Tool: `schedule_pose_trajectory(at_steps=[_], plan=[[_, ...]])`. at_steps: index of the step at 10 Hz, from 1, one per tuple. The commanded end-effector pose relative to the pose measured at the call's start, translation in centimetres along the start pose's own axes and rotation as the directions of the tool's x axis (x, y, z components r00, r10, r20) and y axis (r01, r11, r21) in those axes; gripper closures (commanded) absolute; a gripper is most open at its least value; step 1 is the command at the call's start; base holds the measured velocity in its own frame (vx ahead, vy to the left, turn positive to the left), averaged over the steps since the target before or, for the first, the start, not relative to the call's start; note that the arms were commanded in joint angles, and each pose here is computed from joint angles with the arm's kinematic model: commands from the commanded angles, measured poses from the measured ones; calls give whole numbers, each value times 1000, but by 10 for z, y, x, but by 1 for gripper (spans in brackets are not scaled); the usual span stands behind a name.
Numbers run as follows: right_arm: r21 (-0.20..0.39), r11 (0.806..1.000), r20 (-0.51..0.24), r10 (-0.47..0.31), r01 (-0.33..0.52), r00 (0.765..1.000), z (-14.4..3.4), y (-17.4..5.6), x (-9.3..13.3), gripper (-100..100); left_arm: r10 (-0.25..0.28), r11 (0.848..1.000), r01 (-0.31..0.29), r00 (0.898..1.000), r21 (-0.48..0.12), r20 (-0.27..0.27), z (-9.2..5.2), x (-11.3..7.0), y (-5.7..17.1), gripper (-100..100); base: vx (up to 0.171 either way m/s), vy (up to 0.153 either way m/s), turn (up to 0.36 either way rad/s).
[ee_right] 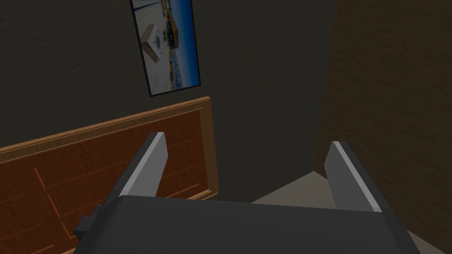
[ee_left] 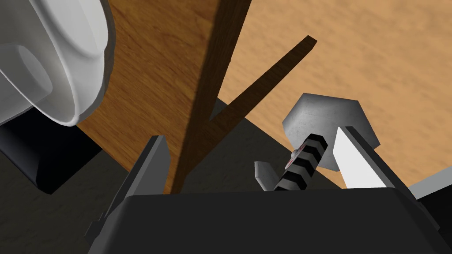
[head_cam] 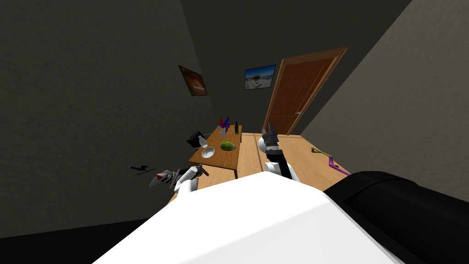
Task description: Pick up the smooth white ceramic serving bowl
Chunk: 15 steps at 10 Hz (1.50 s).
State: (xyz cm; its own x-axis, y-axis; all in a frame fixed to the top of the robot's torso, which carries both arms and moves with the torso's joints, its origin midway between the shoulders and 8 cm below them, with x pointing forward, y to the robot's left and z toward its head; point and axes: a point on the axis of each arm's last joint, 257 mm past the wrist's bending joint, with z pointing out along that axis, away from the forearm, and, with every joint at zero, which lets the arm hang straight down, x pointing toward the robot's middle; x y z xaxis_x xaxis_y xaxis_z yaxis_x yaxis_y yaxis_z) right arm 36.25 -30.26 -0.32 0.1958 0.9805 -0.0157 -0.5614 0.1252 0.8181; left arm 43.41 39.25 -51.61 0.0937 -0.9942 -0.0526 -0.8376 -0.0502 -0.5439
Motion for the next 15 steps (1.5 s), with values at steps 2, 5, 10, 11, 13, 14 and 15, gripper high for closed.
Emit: schedule_pose_trajectory(at_steps=[2, 5, 10, 11, 13, 14, 15], plan=[[0, 1000, 0, 0, 0, 1000, 0, 0, 0, 0, 45, 999, -45, 999, -4, -8, -1, -1, 3, -100, -3, -34, 99], [0, 1000, 0, 0, 0, 1000, 0, 0, 0, 0, 45, 999, -45, 999, -4, -8, -1, -1, 3, -100, 1, 8, -23], [0, 1000, 0, 0, 0, 1000, 0, 0, 0, 0, 38, 999, -37, 999, 10, -21, 3, 9, -6, -100, -1, -5, 31], [0, 1000, 0, 0, 0, 1000, 0, 0, 0, 0, 63, 998, -62, 998, 10, -28, 4, 16, -8, -100, -2, -10, 50], [0, 1000, 0, 0, 0, 1000, 0, 0, 0, 0, 66, 998, -66, 997, 20, -42, 7, 29, -16, -100, -3, -9, 77], [0, 1000, 0, 0, 0, 1000, 0, 0, 0, 0, 81, 997, -80, 996, 20, -46, 7, 33, -17, -100, 0, 0, 0], [0, 1000, 0, 0, 0, 1000, 0, 0, 0, 0, 61, 998, -60, 997, 29, -52, 10, 38, -22, -100, -2, -10, 58]])
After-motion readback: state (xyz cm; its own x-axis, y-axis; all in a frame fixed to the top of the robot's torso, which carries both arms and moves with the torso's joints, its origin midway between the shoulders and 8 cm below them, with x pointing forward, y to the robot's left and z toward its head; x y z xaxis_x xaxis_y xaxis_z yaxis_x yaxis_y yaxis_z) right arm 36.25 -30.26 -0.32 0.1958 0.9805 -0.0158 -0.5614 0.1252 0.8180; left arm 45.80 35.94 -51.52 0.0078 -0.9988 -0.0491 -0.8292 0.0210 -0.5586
